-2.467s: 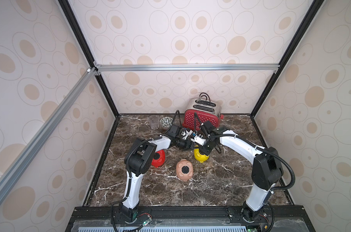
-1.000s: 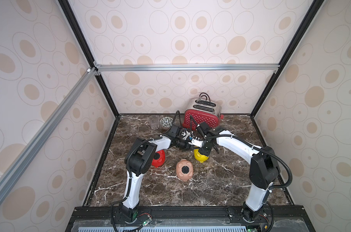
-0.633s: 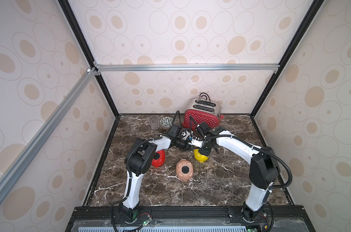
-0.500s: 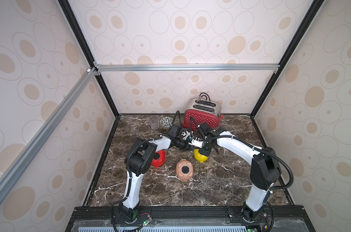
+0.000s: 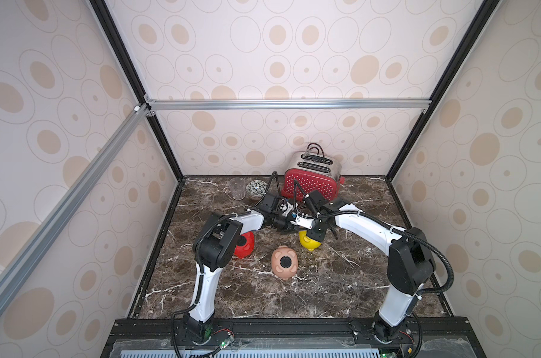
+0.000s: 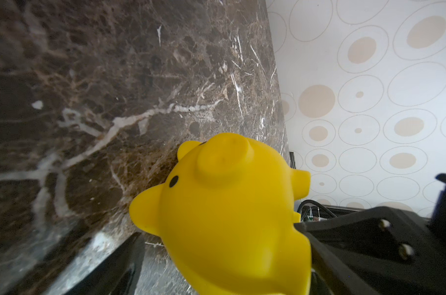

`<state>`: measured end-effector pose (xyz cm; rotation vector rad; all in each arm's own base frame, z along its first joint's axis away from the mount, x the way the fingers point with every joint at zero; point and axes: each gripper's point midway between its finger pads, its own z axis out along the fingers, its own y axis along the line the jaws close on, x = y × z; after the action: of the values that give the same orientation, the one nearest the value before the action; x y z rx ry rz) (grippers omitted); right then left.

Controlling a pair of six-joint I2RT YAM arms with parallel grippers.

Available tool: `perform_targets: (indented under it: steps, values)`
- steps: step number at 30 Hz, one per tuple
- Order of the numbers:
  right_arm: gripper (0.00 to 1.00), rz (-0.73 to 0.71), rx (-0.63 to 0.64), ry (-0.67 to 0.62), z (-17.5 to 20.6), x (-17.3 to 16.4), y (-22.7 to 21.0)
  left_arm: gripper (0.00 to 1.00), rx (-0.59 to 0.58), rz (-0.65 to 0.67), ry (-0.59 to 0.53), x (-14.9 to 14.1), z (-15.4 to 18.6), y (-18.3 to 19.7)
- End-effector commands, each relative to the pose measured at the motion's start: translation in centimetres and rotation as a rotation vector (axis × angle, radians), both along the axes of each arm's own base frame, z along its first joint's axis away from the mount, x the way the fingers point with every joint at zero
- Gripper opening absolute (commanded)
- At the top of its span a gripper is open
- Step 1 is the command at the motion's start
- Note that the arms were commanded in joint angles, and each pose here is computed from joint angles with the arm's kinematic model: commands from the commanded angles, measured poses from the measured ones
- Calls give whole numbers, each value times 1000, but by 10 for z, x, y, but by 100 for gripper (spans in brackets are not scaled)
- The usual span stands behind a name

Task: Close piggy banks
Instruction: Screw the knob on the piggy bank.

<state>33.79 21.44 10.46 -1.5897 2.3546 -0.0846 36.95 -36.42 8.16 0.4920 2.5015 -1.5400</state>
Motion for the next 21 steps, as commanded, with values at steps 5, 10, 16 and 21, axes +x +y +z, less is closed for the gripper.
perform_targets:
  steps: [5, 10, 16, 21]
  values:
    - [0, -36, -8, 72, -17, -14, -4, 93, 4, -5, -11, 5, -4, -5]
    - [0, -52, 32, 79, -12, -15, -1, 93, 4, -2, -11, 5, -5, -5]
    - [0, -80, 29, 83, -13, -15, -3, 93, 2, -1, -9, 5, -5, -6]
    - [0, -101, 41, 82, -12, -13, -2, 93, 0, -2, -13, 5, -4, -6]
